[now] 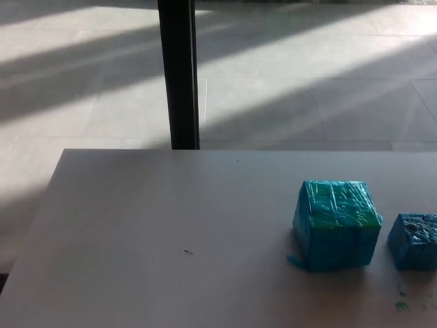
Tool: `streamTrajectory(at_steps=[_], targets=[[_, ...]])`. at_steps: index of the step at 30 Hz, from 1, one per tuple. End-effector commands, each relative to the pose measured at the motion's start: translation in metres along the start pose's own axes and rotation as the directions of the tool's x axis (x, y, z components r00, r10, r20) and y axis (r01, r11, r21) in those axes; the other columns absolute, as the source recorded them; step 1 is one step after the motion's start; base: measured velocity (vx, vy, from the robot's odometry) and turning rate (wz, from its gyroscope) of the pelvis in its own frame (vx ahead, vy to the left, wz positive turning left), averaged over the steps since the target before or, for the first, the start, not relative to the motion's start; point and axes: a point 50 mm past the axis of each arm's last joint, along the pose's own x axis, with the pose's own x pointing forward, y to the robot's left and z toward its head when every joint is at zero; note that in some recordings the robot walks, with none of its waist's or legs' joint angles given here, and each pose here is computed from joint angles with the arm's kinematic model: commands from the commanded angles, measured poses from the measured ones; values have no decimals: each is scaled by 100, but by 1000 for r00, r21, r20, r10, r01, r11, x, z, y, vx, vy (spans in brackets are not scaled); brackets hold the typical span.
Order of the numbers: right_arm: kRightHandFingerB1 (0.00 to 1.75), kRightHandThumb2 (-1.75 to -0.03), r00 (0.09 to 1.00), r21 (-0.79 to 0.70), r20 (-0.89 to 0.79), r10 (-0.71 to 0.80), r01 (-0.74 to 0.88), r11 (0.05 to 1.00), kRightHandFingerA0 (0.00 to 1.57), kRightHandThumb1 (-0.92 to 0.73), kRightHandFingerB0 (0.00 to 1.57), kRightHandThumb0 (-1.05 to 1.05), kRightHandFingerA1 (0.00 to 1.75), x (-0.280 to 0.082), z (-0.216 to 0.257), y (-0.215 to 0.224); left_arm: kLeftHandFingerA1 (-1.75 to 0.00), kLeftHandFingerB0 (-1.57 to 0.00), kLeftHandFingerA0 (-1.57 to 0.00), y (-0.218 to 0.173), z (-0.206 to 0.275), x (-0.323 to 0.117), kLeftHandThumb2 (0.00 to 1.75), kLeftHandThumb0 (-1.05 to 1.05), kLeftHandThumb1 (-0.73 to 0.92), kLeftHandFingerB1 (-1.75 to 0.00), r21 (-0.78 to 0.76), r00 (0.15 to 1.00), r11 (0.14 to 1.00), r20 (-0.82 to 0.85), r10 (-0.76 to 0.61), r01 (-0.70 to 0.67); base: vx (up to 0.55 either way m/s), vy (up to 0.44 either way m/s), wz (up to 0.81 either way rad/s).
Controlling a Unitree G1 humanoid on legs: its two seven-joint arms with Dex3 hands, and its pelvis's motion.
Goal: The robot uses its right hand to pick up the small cube kept on the middle on the desk and place it on the bigger cube kept next to it
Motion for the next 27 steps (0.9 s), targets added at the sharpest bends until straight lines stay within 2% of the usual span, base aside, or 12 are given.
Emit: streamTrajectory(at_steps=[1,6,7,8,9,10,11,12,13,24,26,27], targets=[[29,-101,997,33,46,-54,53,998,1,-63,0,-81,65,2,11,-17,-46,-30,-27,6,0,-3,66,-83,85,-36,-70,999,997,-15,-42,41,0,0,0],[32,-97,992,156,6,-122,120,980,2,-59,0,-73,66,2,6,-30,-47,-29,-27,7,0,-4,66,-84,85,-36,-74,998,996,-14,-55,54,0,0,0],[34,-65,989,186,-4,-148,146,972,0,-76,1,-70,87,2,6,-32,-48,-29,-27,7,0,-4,66,-83,85,-37,-82,998,995,-11,-60,58,0,0,0],[33,-97,988,207,-5,-157,155,966,2,-59,0,-71,65,1,6,-35,-53,-22,-18,7,0,-4,108,-81,66,-49,-48,998,997,-17,-56,55,0,0,0],[32,-95,984,281,-28,-177,177,943,3,-58,0,-72,67,3,7,-38,-46,-29,-28,6,1,-5,66,-83,85,-37,-70,998,996,-14,-55,54,0,0,0],[32,-95,984,284,-26,-175,175,943,3,-58,0,-72,67,4,8,-37,-46,-29,-28,6,1,-5,66,-83,85,-37,-73,998,996,-12,-55,54,0,0,0],[31,-96,977,307,-44,-207,211,928,3,-59,0,-71,67,5,9,-41,-59,-19,-30,6,0,-3,109,-84,68,-47,-88,999,995,-12,-51,50,0,0,0],[31,-96,977,308,-45,-208,211,927,3,-59,0,-71,67,5,9,-41,-59,-19,-30,6,0,-3,109,-84,68,-47,-88,999,995,-12,-51,50,0,0,0],[32,-97,974,315,-53,-220,226,922,3,-60,1,-70,67,4,9,-43,-48,-29,-29,6,0,-3,66,-83,85,-37,-90,998,994,-8,-58,57,0,0,0],[40,-101,924,412,-213,-318,380,828,0,-60,1,-61,65,5,15,-66,-46,-30,-27,5,-3,-3,66,-83,85,-37,-80,998,995,-11,-61,60,0,0,0],[36,-69,921,477,-208,-330,390,787,0,-79,3,-63,87,4,21,-72,-54,-20,-19,5,-3,-4,107,-81,66,-49,-73,997,995,-13,-72,71,0,0,0],[33,-68,921,514,-187,-342,389,765,0,-79,4,-63,86,5,31,-79,-47,-28,-26,5,-1,-4,66,-83,86,-37,-65,997,995,-10,-73,72,0,0,0]])
